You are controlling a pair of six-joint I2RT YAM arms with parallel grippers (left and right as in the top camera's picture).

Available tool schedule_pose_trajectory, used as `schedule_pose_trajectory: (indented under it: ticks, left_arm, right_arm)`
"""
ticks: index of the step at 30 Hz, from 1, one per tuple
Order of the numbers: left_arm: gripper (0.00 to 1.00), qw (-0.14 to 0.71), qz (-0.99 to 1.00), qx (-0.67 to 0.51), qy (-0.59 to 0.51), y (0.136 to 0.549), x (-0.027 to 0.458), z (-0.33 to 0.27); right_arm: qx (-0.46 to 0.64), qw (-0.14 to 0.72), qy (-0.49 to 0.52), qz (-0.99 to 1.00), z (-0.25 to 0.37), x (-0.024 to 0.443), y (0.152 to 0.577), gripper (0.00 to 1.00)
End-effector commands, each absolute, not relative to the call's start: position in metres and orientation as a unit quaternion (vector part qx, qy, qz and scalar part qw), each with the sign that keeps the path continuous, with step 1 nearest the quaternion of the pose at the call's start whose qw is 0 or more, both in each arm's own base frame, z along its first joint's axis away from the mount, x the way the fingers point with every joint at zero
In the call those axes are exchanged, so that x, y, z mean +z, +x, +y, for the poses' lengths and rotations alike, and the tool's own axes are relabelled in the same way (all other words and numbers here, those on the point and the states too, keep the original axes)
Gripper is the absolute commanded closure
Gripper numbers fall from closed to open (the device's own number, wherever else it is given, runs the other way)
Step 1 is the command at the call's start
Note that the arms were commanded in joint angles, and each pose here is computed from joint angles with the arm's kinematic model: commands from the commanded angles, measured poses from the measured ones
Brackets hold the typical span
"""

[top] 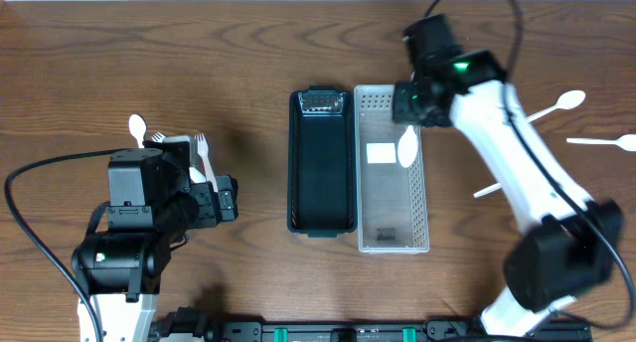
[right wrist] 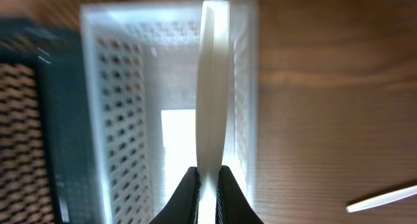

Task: Pack container
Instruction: 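Carry the spoon left and release it into the white basket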

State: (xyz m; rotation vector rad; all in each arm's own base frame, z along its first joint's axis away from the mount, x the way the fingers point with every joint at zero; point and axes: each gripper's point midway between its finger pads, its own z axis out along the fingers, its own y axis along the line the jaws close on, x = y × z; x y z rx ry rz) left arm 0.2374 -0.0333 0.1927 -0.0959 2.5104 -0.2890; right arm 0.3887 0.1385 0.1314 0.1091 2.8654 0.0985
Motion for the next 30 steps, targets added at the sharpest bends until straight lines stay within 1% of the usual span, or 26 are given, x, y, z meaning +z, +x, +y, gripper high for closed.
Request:
schedule_pose_trajectory:
  ticks: [1,5,9,11,12,13,15,16,19,21,24,27,29,30]
  left_arm:
    - [0.02,0.311,0.943,-0.116,-0.035,0.239,0.202,-0.036]
    - [0.02,0.311,0.943,-0.116,-0.035,0.239,0.202,-0.036]
    - [0.02,0.311,0.943,-0.116,-0.035,0.239,0.202,-0.036]
    - [0.02,0.311,0.943,-0.116,-0.035,0.239,0.202,-0.036]
    - [0.02,0.311,0.943,-0.116,-0.035,0.239,0.202,-0.036]
    - [0.02,0.311,0.943,-0.116,-0.035,0.239,0.202,-0.036]
    - [0.02,0.311,0.943,-0.116,-0.035,0.239,0.202,-0.036]
    - [0.02,0.311,0.943,-0.115,-0.033,0.239,0.202,-0.036]
    - [0.02,0.311,0.943,-0.115,-0.033,0.239,0.202,-0.036]
    - [0.02,0.311,0.943,-0.115,-0.033,0.239,0.202,-0.036]
    - [0.02,0.311,0.943,-0.115,-0.033,0.239,0.202,-0.036]
    - [0.02,0.311,0.943,-0.115,-0.033,0.239,0.202,-0.036]
    - [0.02,0.311,0.943,-0.115,-0.033,0.239,0.202,-0.036]
    - [0.02,0.311,0.943,-0.115,-0.033,0.239,0.202,-0.036]
  right_arm:
    - [0.014,0.092,0.027,0.995,0.153,0.096,0.378,0.99]
    - [0.002,0.064,0.014,0.998,0.162,0.071,0.373,0.99]
    - [-0.002,0.057,0.009,0.998,0.165,0.064,0.372,0.95]
    - [0.000,0.059,0.009,0.998,0.165,0.064,0.373,0.81]
    - [0.000,0.060,0.009,0.998,0.166,0.064,0.373,0.76]
    - [0.000,0.060,0.009,0.998,0.166,0.064,0.373,0.72]
    - [0.000,0.060,0.010,0.998,0.165,0.064,0.373,0.68]
    - [0.000,0.060,0.010,0.998,0.165,0.064,0.373,0.67]
    - [0.001,0.064,0.011,0.998,0.165,0.065,0.376,0.74]
    - [-0.003,0.073,0.013,0.997,0.162,0.069,0.379,0.76]
    - [-0.019,0.120,0.022,0.992,0.152,0.094,0.395,0.75]
    - [-0.038,0.197,0.032,0.979,0.137,0.144,0.418,0.69]
    - [-0.048,0.252,0.050,0.965,0.121,0.185,0.434,0.51]
    - [-0.051,0.274,0.064,0.958,0.112,0.202,0.441,0.45]
